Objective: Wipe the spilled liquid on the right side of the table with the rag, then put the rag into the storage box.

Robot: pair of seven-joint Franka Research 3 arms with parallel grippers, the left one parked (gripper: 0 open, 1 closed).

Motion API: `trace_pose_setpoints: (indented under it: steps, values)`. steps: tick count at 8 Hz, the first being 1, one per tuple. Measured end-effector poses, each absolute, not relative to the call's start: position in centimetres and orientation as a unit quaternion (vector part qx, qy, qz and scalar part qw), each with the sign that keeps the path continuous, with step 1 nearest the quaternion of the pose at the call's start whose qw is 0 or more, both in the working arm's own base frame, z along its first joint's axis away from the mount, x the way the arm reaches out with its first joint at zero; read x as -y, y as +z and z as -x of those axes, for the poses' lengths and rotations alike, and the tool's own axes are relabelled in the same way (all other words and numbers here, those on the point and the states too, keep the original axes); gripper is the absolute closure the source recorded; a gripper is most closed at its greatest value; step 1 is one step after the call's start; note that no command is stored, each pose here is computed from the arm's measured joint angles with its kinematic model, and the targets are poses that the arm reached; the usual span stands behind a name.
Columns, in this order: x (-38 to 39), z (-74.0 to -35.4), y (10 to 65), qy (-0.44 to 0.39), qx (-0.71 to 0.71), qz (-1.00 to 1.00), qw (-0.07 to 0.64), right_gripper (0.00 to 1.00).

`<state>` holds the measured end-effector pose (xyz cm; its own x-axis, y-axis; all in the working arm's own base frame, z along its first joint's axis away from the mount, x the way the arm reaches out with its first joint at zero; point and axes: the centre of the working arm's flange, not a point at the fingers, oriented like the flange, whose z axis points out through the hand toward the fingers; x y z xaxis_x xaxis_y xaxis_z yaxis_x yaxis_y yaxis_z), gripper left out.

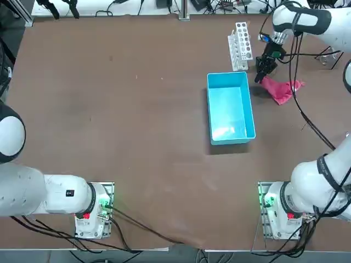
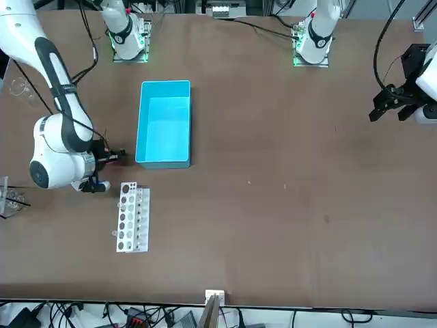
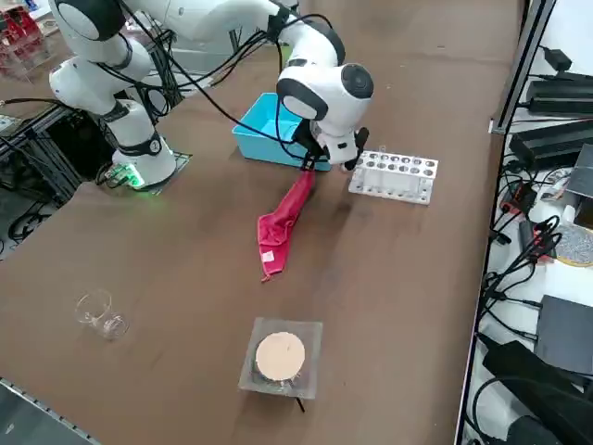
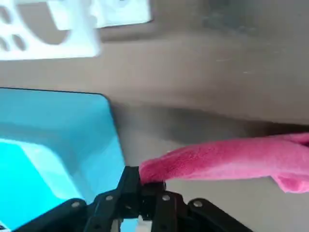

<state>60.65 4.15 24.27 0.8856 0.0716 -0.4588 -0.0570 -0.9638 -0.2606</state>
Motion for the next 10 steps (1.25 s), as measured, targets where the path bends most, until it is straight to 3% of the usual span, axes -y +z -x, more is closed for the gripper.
trace_pose_setpoints:
  steps: [5,10]
  values:
    - [-6.0,-59.2,27.3,0.287,-0.007,0.942,0.172,0.98]
    - [-3.3,-57.9,31.2,0.338,-0.010,0.924,0.180,0.98]
